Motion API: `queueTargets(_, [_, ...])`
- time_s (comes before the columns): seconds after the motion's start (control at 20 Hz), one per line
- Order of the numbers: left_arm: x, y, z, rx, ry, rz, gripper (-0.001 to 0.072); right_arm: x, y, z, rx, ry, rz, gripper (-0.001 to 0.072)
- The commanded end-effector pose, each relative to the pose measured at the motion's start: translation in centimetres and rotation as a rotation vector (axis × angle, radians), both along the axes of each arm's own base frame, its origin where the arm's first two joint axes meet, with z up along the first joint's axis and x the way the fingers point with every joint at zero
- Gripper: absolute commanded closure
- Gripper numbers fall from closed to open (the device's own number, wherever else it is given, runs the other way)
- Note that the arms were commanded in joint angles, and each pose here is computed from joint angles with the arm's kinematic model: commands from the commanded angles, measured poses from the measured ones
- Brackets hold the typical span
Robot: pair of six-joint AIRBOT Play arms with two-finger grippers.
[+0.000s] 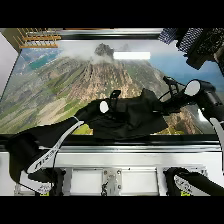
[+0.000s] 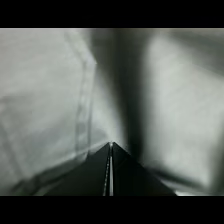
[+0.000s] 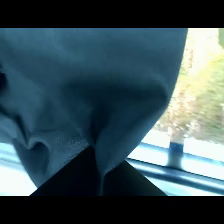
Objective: Fold the clothes and pants, and hang the long-sleeved shirts on hangers.
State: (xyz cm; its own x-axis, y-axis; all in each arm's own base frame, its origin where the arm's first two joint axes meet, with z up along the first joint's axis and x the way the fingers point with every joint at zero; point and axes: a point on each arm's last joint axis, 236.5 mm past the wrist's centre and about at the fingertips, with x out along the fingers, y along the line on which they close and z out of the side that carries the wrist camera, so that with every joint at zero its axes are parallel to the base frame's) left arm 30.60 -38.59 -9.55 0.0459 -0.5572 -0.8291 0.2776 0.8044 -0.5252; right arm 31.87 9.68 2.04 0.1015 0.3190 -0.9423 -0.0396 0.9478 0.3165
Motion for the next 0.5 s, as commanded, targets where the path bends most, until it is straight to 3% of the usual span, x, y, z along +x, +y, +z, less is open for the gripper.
queueTargets(0.0, [-1.5, -3.9, -1.6, 0.003, 0.031, -0.086, 0.0704, 0.5, 0.0, 3.1, -0.033, -0.036, 0.018, 0.0695])
queueTargets(0.45, [0.7, -5.0, -0.1, -0.019, 0.018, -0.1, 0.0704, 0.1, 3.7, 4.5, -0.025, -0.078, 0.118, 0.0695])
